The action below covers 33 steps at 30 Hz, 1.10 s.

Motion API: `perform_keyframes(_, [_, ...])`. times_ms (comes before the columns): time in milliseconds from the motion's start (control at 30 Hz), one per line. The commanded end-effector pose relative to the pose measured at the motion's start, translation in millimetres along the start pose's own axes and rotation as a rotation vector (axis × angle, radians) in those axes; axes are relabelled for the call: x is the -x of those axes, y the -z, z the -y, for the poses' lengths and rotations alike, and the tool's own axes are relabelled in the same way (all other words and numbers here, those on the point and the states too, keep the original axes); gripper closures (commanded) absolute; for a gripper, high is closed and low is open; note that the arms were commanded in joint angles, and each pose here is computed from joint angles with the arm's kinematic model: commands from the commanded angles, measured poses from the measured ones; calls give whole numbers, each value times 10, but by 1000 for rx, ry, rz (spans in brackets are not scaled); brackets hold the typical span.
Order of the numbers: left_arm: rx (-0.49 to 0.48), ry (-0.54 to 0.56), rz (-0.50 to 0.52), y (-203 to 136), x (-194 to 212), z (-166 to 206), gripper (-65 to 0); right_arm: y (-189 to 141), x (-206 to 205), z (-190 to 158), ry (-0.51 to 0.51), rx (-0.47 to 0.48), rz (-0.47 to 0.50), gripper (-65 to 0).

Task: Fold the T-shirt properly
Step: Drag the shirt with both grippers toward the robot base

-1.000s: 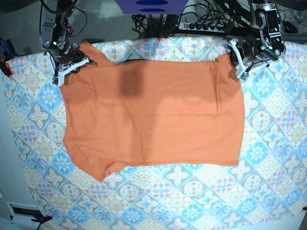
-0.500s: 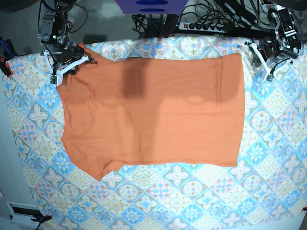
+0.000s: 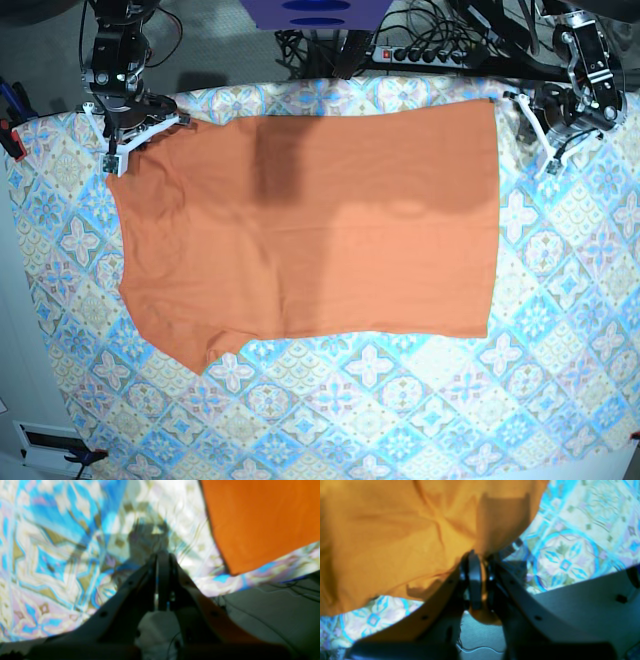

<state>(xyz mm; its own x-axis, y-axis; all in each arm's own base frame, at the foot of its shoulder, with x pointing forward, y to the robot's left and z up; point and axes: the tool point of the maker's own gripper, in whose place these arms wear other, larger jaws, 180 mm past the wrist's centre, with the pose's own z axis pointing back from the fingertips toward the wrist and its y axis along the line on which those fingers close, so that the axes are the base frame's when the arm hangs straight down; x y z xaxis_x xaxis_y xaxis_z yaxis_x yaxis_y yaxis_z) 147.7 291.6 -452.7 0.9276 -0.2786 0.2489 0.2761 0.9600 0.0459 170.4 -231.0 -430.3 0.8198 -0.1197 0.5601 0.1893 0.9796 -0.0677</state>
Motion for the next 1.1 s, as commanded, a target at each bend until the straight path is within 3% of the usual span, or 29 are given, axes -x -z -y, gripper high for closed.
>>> perform_keyframes(0, [-3,42,17,-54,-71,-27,-10,-26,-86,12,-8,1,32,0])
perform_keyframes(167, [-17,103,22,-205,-25,24,-149,4,-217,-8,-2,-3,59,0])
perform_keyframes(267, [-29,127,41,-279,-71,52,-192,27,-178,-7,-2,-2,46,0])
perform_keyframes(667, [62,-2,-66,140,226,78,-202,24,-157,-4,-3,-2,42,0])
perform_keyframes(800, [125,65,-94,243,231,348,-199,24,-157,-4,-3,-2,42,0])
perform_keyframes(1067, [202,23,-15,197,69,491,-197,24,-157,-4,-3,-2,42,0])
